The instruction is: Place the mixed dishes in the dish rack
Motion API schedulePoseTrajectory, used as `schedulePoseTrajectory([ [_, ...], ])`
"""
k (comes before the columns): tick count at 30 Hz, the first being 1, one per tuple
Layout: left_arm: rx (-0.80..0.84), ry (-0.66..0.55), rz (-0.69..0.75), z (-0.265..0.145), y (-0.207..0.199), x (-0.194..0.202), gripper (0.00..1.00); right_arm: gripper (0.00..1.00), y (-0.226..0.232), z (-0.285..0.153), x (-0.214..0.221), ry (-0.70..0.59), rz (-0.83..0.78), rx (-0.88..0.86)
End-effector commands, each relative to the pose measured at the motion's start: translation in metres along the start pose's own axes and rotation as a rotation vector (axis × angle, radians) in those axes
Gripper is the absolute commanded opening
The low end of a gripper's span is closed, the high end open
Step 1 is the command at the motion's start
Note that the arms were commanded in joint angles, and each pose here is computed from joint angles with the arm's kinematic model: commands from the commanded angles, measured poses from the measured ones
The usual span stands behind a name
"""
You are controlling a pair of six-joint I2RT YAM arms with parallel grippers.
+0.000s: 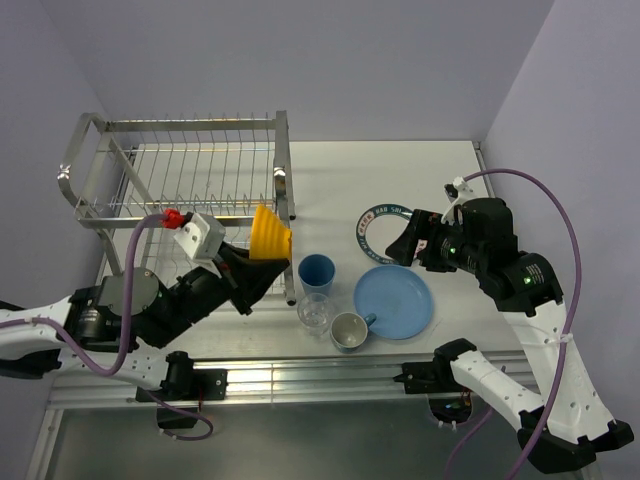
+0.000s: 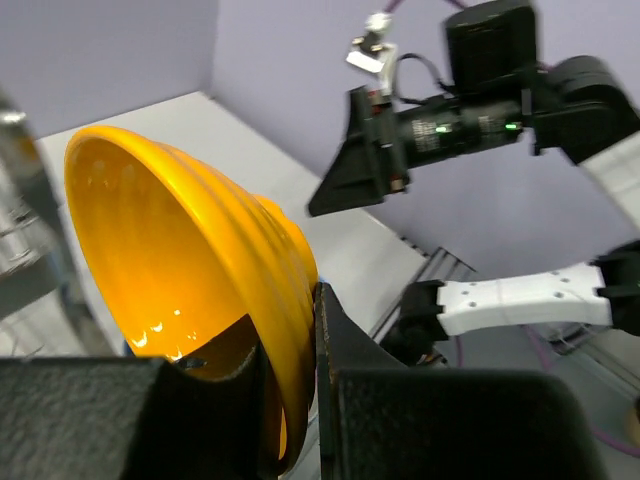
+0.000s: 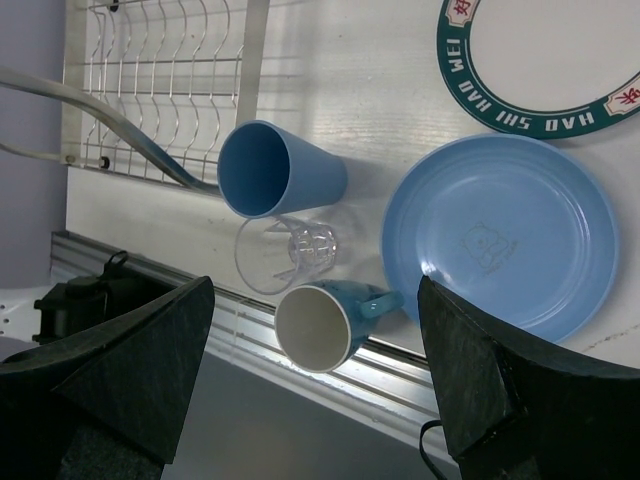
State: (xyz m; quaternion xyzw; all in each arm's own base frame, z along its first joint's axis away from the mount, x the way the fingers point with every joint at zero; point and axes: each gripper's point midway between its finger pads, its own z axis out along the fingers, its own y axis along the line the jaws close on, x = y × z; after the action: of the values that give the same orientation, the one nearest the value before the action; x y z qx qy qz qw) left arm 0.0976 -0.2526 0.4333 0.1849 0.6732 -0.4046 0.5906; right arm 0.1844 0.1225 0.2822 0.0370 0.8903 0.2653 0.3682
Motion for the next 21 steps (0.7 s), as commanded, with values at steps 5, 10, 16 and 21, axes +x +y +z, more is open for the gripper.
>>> schedulePoseTrajectory([
  [5, 0.373, -0.032, 0.015, -0.003, -0.085, -0.044, 0.0, 0.89, 0.004, -0.009, -0.009, -0.056, -0.001, -0.013],
  [10, 0.591, -0.088, 0.011, -0.003, -0.126, -0.075, 0.0, 0.89, 0.002, -0.008, -0.005, -0.056, 0.003, -0.013],
  [16, 0.638, -0.008, 0.05, 0.062, -0.126, -0.075, 0.0, 0.89, -0.002, -0.01, -0.003, -0.06, 0.006, -0.003],
  [21, 0.545, 0.015, 0.066, 0.089, -0.094, -0.064, 0.0, 0.89, -0.005, -0.009, 0.001, -0.056, 0.005, 0.008],
])
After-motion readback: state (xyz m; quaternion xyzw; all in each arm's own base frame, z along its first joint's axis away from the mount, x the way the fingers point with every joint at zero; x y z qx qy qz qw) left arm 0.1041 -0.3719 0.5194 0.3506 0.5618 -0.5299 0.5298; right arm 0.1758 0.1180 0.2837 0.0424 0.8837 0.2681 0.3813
